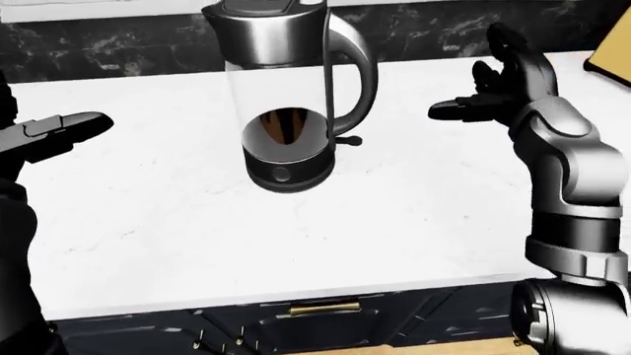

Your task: Press down the lever to turn on the electric kettle.

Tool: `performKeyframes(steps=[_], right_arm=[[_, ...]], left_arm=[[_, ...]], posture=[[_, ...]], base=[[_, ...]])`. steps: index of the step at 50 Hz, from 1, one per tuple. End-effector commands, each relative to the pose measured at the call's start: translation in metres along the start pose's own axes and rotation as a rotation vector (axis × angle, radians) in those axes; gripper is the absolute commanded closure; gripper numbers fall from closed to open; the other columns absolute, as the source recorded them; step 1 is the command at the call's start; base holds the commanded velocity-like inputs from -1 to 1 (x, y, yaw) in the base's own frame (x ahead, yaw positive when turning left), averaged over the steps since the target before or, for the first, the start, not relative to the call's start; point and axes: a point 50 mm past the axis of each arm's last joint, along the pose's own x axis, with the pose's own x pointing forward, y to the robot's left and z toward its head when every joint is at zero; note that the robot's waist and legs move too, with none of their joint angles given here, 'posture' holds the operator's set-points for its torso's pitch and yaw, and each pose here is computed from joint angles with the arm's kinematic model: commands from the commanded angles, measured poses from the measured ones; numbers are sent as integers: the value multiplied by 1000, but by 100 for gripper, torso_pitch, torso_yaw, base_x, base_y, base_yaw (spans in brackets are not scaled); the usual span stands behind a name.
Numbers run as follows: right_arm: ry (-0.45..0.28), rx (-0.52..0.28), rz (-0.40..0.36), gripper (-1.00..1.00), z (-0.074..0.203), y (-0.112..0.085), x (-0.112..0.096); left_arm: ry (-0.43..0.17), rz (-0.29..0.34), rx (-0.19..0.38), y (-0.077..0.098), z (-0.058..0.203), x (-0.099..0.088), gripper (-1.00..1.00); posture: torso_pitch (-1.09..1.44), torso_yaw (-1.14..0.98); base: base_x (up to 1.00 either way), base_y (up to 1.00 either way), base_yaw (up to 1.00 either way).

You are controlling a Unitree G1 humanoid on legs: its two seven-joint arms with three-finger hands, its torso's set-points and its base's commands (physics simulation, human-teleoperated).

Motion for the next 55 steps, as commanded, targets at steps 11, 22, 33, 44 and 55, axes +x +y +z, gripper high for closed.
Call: performKeyframes(steps=[11,22,33,44,55], right_arm=[[-58,-43,-14,-100,6,-3,22],[-22,-45,-3,-100,1,2,35],[10,-55,21,-100,-4,11,41],[44,-64,25,-100,-12,18,50],[47,-76,36,-100,-13,28,56]], left_arm=[[-78,-14,-16,-1,19,-1,-100],[-80,-18,-10,-1,19,-1,-100],[-82,-18,-7,-1,19,-1,-100],[-78,-15,-8,0,19,-1,-100],[-75,-12,-7,1,18,-1,-100]], posture=[[0,0],[0,0],[0,0],[0,0],[0,0]], base=[[0,0,0],[0,0,0],[0,0,0],[0,0,0],[0,0,0]])
